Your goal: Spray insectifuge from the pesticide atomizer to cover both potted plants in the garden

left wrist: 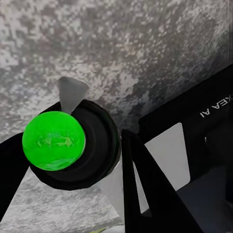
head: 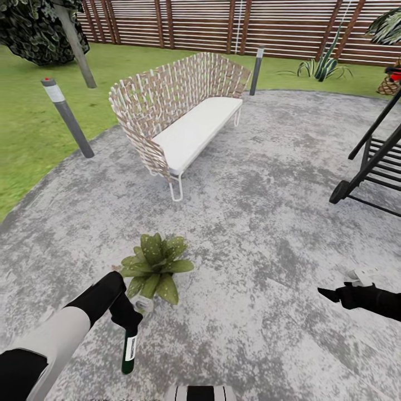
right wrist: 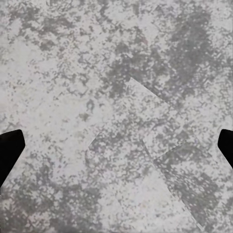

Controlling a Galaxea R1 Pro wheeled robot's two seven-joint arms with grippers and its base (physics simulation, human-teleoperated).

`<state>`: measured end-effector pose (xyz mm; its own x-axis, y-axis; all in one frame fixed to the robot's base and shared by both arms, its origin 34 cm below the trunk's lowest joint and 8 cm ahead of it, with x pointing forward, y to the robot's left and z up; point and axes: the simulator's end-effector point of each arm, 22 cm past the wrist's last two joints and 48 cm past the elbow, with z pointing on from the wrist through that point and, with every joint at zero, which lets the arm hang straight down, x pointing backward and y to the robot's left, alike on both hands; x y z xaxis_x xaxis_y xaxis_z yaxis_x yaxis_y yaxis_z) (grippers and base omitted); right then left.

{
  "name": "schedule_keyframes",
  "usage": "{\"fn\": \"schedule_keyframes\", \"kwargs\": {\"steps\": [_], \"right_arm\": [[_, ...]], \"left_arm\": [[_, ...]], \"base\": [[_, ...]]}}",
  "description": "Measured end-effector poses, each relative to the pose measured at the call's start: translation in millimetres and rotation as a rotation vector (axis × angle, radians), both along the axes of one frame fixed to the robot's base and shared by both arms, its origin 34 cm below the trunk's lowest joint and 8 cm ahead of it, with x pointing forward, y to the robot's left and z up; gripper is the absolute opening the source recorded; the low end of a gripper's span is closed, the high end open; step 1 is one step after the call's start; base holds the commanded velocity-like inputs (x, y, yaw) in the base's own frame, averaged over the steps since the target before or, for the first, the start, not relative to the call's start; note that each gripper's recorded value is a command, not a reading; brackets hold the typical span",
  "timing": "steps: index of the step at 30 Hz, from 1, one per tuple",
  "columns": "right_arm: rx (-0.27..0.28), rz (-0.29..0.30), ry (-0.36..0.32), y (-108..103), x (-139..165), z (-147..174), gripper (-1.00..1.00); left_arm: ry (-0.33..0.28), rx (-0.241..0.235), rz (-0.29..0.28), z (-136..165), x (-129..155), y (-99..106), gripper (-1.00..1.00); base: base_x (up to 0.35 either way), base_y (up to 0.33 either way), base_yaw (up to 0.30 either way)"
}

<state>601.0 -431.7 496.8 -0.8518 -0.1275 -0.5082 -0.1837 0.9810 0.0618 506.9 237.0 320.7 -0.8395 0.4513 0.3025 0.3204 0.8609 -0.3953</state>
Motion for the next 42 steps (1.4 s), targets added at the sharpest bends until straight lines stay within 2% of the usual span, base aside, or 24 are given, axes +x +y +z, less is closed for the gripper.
{"fn": "schedule_keyframes", "kwargs": {"steps": [9, 15, 29, 42], "right_arm": [[-0.004, 0.007, 0.008, 1, -1, -5, 1.00], [-0.008, 0.010, 0.010, 0, -1, -6, 1.00], [-0.009, 0.009, 0.022, -1, -3, -12, 1.00], [-0.010, 0.009, 0.028, -1, -4, -14, 1.00]], "left_arm": [[0.003, -0.012, 0.011, -2, 0, -5, -1.00], [0.002, -0.022, 0.031, -2, 1, -6, -1.00], [0.011, -0.023, 0.043, -6, 0, -5, -1.00], [-0.030, -0.028, 0.062, 4, 31, -7, -1.00]], "base": [[0.033, -0.208, 0.204], [0.008, -0.261, 0.056], [0.000, -0.017, 0.123], [0.000, 0.000, 0.059]]}}
